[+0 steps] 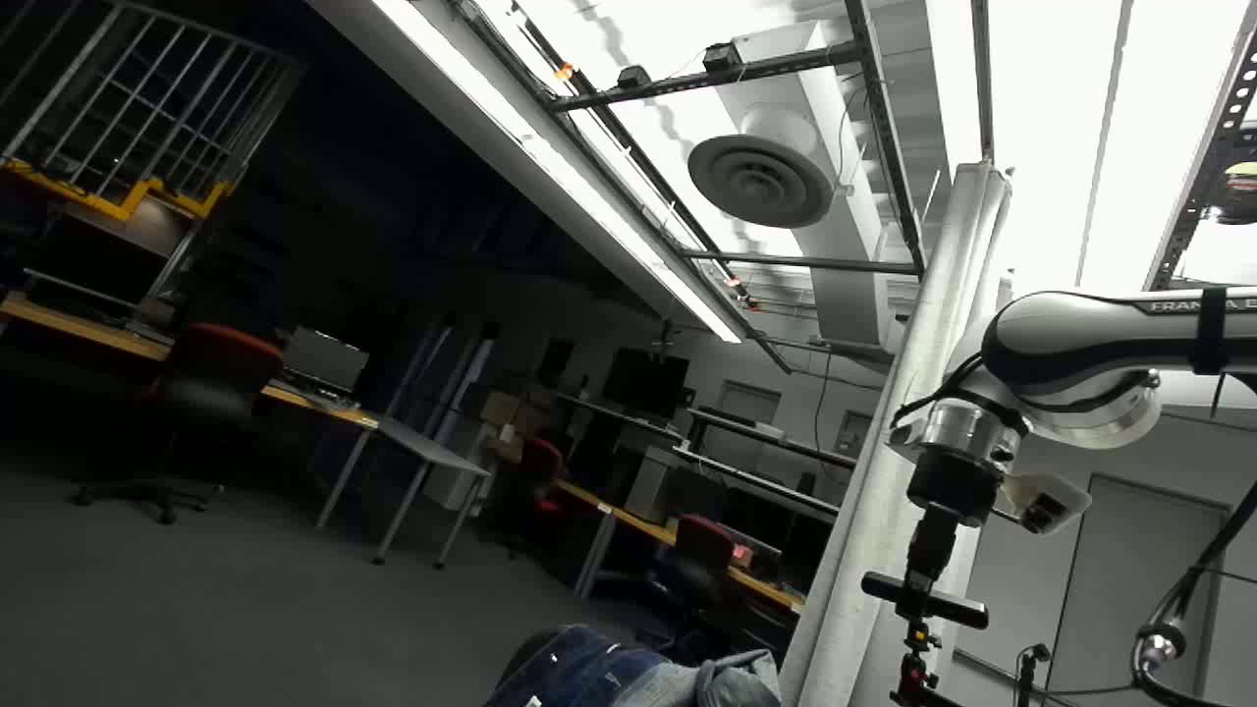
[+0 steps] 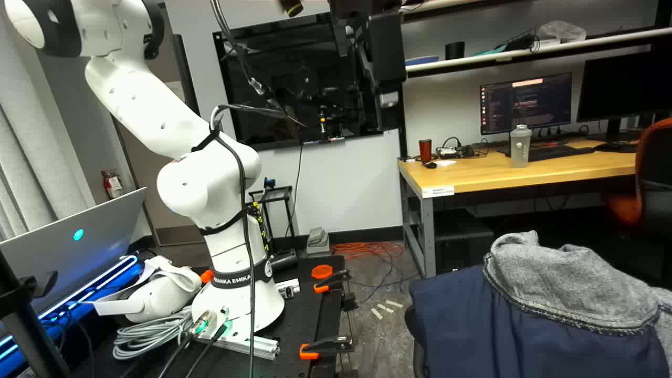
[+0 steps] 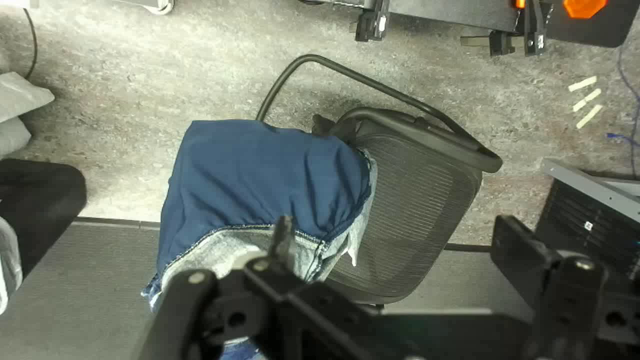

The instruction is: Drop the coat onto the seat of the chair

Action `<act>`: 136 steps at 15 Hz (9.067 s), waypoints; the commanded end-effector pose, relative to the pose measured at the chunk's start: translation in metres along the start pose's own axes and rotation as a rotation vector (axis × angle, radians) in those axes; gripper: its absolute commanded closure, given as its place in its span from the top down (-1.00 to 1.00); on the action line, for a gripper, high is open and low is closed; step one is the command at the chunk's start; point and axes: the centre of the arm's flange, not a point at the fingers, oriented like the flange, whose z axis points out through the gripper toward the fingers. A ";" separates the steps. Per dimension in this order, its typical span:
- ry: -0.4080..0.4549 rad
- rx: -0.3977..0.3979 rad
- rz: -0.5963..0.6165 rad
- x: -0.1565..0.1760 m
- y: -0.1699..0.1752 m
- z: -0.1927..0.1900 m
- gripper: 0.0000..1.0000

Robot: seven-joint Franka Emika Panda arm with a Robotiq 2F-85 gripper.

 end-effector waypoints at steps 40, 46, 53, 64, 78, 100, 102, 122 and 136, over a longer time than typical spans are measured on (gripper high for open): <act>0.294 -0.039 0.689 0.062 0.093 0.046 1.00; 0.322 -0.085 0.742 0.092 0.095 0.076 1.00; 0.251 -0.078 0.820 0.103 0.099 0.120 1.00; 0.165 -0.081 0.843 0.110 0.111 0.170 0.43; 0.225 -0.107 0.765 0.117 0.086 0.106 -0.98; 0.674 -0.201 0.251 0.297 -0.082 -0.167 -0.98; 0.704 -0.189 0.227 0.301 -0.101 -0.193 -0.98; 0.692 -0.156 0.026 0.299 -0.117 -0.220 -0.98; 0.264 -0.117 -0.058 0.239 -0.020 -0.003 0.36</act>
